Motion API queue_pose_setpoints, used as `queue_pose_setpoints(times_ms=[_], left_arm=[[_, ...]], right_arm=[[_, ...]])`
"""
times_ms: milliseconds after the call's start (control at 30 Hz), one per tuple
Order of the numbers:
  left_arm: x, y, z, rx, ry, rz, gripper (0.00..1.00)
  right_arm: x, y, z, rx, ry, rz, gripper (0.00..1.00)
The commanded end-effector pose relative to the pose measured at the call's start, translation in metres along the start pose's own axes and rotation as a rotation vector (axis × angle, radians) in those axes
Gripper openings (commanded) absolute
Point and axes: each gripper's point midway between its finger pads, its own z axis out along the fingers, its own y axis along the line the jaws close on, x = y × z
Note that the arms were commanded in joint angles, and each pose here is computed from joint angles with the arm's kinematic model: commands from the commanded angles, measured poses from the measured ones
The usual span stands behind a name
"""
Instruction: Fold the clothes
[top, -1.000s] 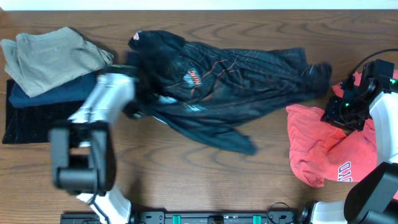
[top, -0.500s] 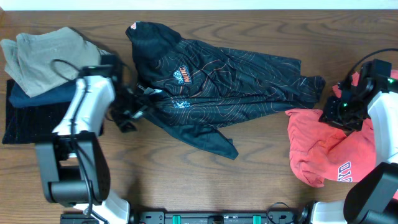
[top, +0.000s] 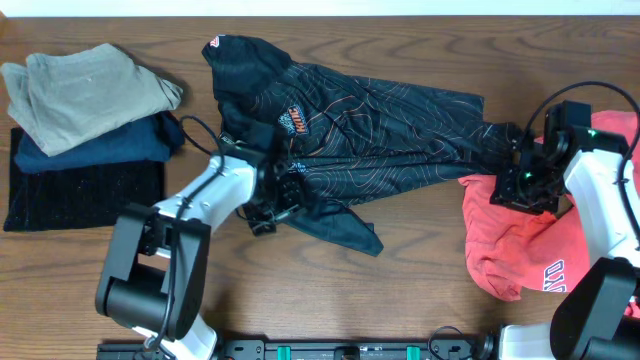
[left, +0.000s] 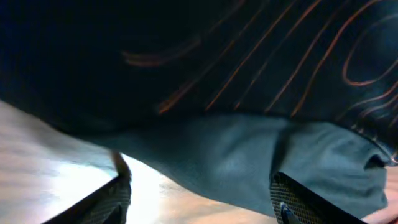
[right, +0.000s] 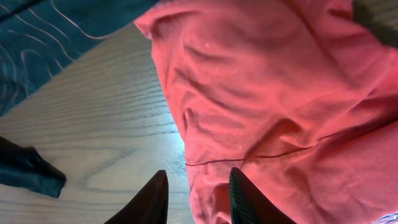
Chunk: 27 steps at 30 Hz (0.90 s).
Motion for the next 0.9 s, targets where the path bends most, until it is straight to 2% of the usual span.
queue_pose_setpoints(times_ms=[0,33,100,233,467,700,867], left_arm=[[0.004,-0.007,0.012,0.017,-0.015,-0.032,0.73],[0.003,-0.011,0.015,0.026,-0.025,-0.015,0.72],[0.003,-0.017,0.017,0.035,-0.038,0.009,0.58],[0.003,-0.016,0.018,0.019,-0.048,0.021,0.08],[0.007,0.022,-0.010,-0.039,0.002,0.042,0.06],[-0.015,0.070,-0.072,0.001,-0.104,-0.086,0.06],[-0.027,0.085,-0.096,0.043,-0.182,-0.163,0.06]], right_arm=[[0.003,0.001,0.005,0.004,0.010,-0.010,0.31],[0.004,0.001,0.006,0.004,0.011,-0.010,0.31],[0.004,0.001,0.006,0.004,0.011,-0.010,0.31],[0.003,-0.002,0.006,0.021,0.007,-0.002,0.30],[0.009,-0.005,0.006,0.050,0.030,0.011,0.28],[0.020,0.027,0.014,-0.022,0.064,-0.070,0.09],[0.037,0.040,0.035,-0.024,0.100,-0.134,0.12]])
